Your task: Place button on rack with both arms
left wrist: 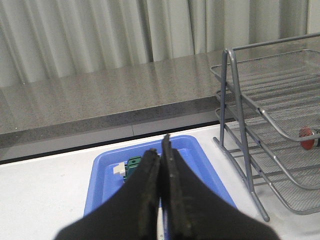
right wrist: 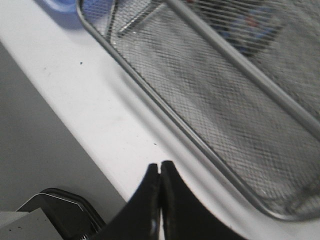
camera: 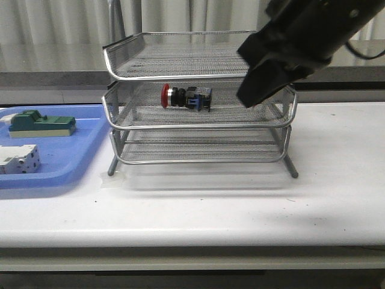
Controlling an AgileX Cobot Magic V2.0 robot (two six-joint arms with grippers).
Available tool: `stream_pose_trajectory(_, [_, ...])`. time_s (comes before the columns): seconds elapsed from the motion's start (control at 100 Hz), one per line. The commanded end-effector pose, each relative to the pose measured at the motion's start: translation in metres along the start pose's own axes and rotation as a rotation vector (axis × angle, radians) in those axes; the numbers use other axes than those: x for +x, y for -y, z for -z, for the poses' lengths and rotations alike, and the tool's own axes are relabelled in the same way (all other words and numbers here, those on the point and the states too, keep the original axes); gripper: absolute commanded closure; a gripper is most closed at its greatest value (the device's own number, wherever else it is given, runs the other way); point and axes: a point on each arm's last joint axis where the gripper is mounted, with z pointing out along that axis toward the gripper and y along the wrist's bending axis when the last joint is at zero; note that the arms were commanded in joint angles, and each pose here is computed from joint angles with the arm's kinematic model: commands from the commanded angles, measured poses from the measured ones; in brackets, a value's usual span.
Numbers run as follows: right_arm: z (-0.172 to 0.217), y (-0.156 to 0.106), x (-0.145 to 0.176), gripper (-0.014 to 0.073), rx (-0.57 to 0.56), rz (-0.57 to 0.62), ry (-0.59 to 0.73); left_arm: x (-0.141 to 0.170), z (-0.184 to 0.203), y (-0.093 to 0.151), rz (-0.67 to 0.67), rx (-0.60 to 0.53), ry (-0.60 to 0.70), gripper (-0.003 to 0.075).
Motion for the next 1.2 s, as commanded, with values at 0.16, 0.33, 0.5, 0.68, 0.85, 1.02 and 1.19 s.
stream_pose_trajectory(0.16, [0.080, 0.030, 0.005, 0.0655, 0.190, -0.135, 0.039, -0.015, 0.001, -0.003, 0.020, -0.022, 0.095, 0.0740])
stream_pose_trajectory(0.33, [0.121, 0.035, 0.027, 0.0655, 0.338, -0.211, 0.071, -0.015, 0.001, -0.003, 0.020, -0.022, 0.095, 0.0740])
stream_pose_trajectory(0.5, [0.147, 0.018, 0.048, 0.0655, 0.381, -0.221, 0.128, -0.015, 0.001, -0.003, 0.020, -0.022, 0.095, 0.0740])
stream_pose_trajectory(0.68, [0.168, -0.008, 0.074, 0.0655, 0.403, -0.216, 0.199, -0.015, 0.001, -0.003, 0.020, -0.022, 0.095, 0.0740])
stream_pose_trajectory(0.85, [0.186, -0.032, 0.100, 0.0655, 0.427, -0.215, 0.292, -0.015, 0.001, -0.003, 0.020, -0.022, 0.095, 0.0740])
stream_pose_trajectory(1.02, [0.201, -0.050, 0.118, 0.0655, 0.453, -0.185, 0.380, -0.015, 0.001, -0.003, 0.020, -0.022, 0.095, 0.0740])
stream_pose_trajectory(1.19, [0.211, -0.060, 0.126, 0.0655, 0.459, -0.168, 0.414, -0.015, 0.001, -0.003, 0.020, -0.022, 0.095, 0.0740])
